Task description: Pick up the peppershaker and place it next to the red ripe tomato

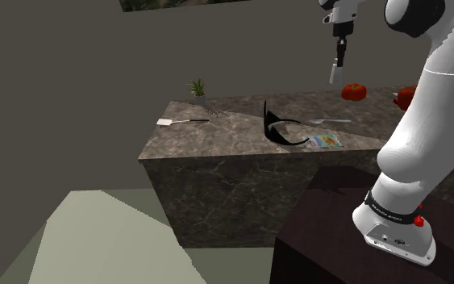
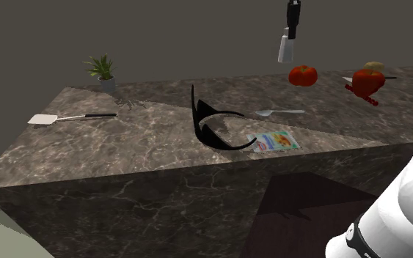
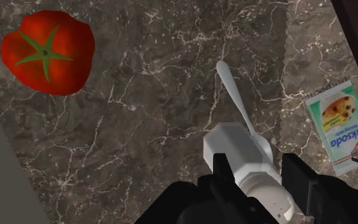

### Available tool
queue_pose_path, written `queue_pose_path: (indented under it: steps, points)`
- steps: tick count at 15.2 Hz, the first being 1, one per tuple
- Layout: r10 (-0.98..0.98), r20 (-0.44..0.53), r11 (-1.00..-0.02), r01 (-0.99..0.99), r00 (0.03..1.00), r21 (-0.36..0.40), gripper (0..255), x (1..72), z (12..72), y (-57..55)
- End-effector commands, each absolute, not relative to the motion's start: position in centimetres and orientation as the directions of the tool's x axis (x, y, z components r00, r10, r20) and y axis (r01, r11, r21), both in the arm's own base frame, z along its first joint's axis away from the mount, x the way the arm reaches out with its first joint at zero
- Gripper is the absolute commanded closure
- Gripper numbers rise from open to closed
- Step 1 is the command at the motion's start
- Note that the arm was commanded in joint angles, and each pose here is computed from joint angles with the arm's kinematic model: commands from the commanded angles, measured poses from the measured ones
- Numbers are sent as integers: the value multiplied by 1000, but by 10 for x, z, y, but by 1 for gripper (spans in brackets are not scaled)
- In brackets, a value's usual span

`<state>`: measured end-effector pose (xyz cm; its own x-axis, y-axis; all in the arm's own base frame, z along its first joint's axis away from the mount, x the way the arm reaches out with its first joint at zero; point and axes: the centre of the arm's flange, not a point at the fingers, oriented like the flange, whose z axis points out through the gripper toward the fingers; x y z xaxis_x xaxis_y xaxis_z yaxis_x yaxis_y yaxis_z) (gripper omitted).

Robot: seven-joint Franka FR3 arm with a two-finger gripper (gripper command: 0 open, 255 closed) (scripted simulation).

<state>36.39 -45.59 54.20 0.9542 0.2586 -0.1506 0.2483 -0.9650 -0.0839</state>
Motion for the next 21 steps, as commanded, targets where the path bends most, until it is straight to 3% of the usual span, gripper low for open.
queue_pose_path:
  steps: [1, 9, 21]
  points:
    - [261, -150, -965, 250, 954, -84, 255, 353, 543, -478]
    - [261, -150, -965, 250, 954, -84, 255, 305, 543, -576]
    - [261, -150, -965, 250, 954, -84, 255, 305, 480, -576]
